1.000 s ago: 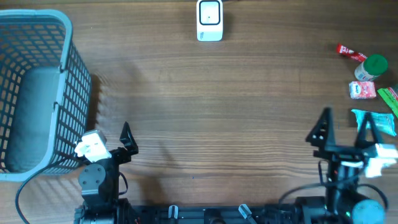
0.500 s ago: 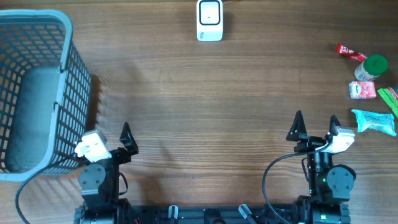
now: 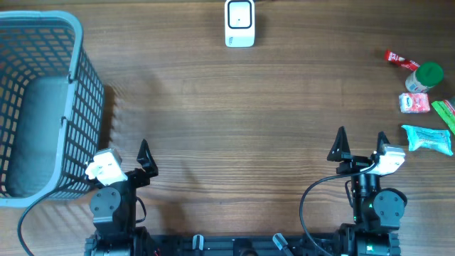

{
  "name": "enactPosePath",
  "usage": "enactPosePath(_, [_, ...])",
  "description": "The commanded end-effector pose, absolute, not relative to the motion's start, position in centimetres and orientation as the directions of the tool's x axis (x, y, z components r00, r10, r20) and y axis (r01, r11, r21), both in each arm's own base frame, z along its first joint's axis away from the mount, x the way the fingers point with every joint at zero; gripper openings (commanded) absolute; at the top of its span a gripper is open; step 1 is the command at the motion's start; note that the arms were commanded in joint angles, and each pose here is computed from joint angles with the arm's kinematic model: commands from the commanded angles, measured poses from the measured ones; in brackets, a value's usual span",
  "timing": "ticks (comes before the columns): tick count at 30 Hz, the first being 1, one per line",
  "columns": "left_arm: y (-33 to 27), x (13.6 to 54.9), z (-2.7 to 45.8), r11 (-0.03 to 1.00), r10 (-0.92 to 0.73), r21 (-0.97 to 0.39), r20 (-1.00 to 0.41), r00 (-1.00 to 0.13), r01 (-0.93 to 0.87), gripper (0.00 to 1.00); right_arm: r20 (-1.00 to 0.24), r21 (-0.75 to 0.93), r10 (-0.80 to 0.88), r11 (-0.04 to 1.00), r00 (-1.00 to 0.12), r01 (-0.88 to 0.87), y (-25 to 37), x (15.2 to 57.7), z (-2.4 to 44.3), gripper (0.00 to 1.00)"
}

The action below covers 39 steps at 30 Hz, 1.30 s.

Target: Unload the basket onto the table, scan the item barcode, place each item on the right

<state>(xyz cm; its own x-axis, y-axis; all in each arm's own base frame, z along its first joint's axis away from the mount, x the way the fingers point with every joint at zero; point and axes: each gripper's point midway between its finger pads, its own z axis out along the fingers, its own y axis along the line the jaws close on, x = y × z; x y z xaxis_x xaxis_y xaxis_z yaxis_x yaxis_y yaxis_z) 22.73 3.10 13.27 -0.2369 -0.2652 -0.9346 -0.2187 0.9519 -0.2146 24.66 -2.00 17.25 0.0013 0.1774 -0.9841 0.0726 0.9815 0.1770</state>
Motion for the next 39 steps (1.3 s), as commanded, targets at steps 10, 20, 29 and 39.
enactPosePath(10, [0.6,24.4,15.6,0.973,-0.228,-0.223,-0.969,-0.09,-0.062,1.0,-0.987,0.158,0.158,0.986,0.007,0.062,-1.9,24.6,17.4,1.0])
enactPosePath(20, [-0.8,24.6,15.6,0.999,-0.006,-0.009,-0.997,-0.076,0.042,1.0,-0.988,0.158,0.157,0.986,0.007,0.062,-1.9,24.6,17.4,1.0])
enactPosePath(29, [-1.5,24.6,15.7,0.997,-0.005,-0.01,-0.997,-0.075,0.071,1.0,-0.987,0.158,0.158,0.986,0.007,0.062,-1.9,24.6,17.4,1.0])
enactPosePath(39, [-0.5,24.6,15.7,1.0,-0.008,-0.01,-0.997,-0.073,0.028,1.0,-0.987,0.158,0.158,0.985,0.007,0.062,-1.9,24.6,17.4,1.0])
